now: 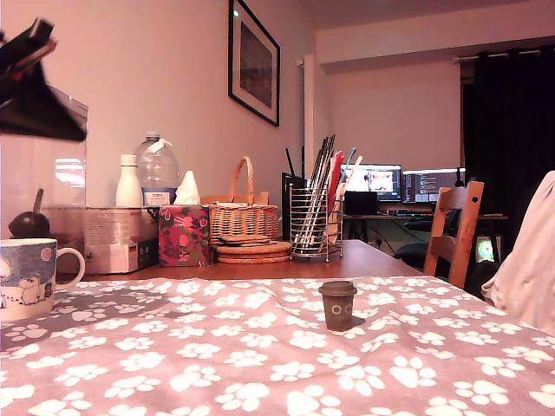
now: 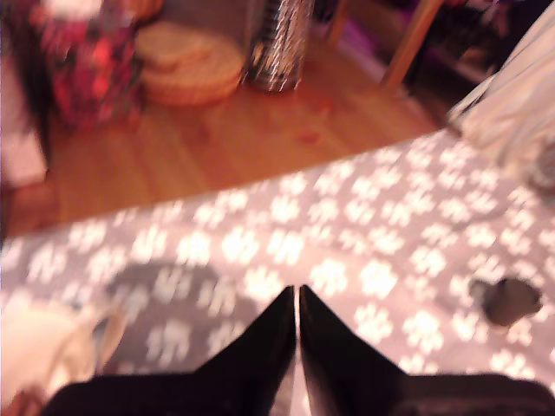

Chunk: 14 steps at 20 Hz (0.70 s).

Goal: Pick up the coffee capsules on the table and drop them inside the coffee cup

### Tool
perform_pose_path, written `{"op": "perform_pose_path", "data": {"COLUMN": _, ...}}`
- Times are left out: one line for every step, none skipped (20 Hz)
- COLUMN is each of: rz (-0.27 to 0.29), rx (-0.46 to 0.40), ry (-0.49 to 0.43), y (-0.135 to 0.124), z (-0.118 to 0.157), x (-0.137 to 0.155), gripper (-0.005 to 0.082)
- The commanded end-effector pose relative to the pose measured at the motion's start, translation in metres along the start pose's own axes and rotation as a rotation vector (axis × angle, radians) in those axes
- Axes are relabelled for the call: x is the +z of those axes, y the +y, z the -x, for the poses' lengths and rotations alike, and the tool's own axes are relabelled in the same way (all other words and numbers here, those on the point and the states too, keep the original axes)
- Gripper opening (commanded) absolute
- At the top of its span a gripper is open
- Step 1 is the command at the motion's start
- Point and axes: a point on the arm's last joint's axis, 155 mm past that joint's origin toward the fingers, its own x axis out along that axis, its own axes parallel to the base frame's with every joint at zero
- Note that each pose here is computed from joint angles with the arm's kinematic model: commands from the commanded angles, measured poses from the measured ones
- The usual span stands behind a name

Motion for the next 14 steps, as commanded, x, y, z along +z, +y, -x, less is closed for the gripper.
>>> {"op": "perform_pose_path", "data": {"rz": -0.017, "rx": -0.02, "ry": -0.014, "y": -0.007, "z": 0.0, "x": 0.0, "gripper": -0.0021}}
{"op": "perform_pose_path", "data": {"rz": -0.023, "rx": -0.031, "ry": -0.019, "y": -0.011, "z": 0.0, "x": 0.001, "gripper": -0.0021}}
{"op": "perform_pose_path", "data": {"rz": -0.03, "rx": -0.043, "ry": -0.025, "y": -0.016, "z": -0.001, "x": 0.002, "gripper": -0.0021}}
{"op": "perform_pose_path", "data": {"rz": -0.036, "rx": -0.055, "ry": -0.029, "y": -0.02, "z": -0.002, "x": 0.002, "gripper": -0.0021}}
{"op": "perform_pose_path", "data": {"rz": -0.042, "rx": -0.067, "ry": -0.034, "y": -0.025, "z": -0.002, "x": 0.003, "gripper": -0.0021}}
{"op": "perform_pose_path", "data": {"rz": -0.048, "rx": -0.086, "ry": -0.034, "y": -0.03, "z": -0.004, "x": 0.002, "gripper": -0.0021}}
{"op": "perform_pose_path", "data": {"rz": -0.052, "rx": -0.104, "ry": -0.033, "y": -0.036, "z": -0.004, "x": 0.001, "gripper": -0.0021}}
{"op": "perform_pose_path", "data": {"rz": -0.059, "rx": -0.131, "ry": -0.038, "y": -0.042, "z": -0.006, "x": 0.0, "gripper": -0.0021}}
{"op": "perform_pose_path", "data": {"rz": -0.066, "rx": -0.151, "ry": -0.041, "y": -0.048, "z": -0.006, "x": -0.002, "gripper": -0.0021}}
{"op": "perform_pose_path", "data": {"rz": -0.073, "rx": -0.178, "ry": -0.048, "y": -0.055, "z": -0.006, "x": -0.004, "gripper": -0.0021}}
{"op": "perform_pose_path", "data": {"rz": -0.079, "rx": -0.209, "ry": -0.05, "y": -0.063, "z": -0.006, "x": -0.009, "gripper": -0.0021}}
{"op": "perform_pose_path", "data": {"rz": -0.084, "rx": -0.237, "ry": -0.047, "y": -0.07, "z": -0.006, "x": -0.014, "gripper": -0.0021}}
{"op": "perform_pose_path", "data": {"rz": -0.088, "rx": -0.26, "ry": -0.046, "y": -0.075, "z": -0.006, "x": -0.02, "gripper": -0.0021}}
{"op": "perform_pose_path", "data": {"rz": -0.093, "rx": -0.281, "ry": -0.047, "y": -0.08, "z": -0.005, "x": -0.026, "gripper": -0.0021}}
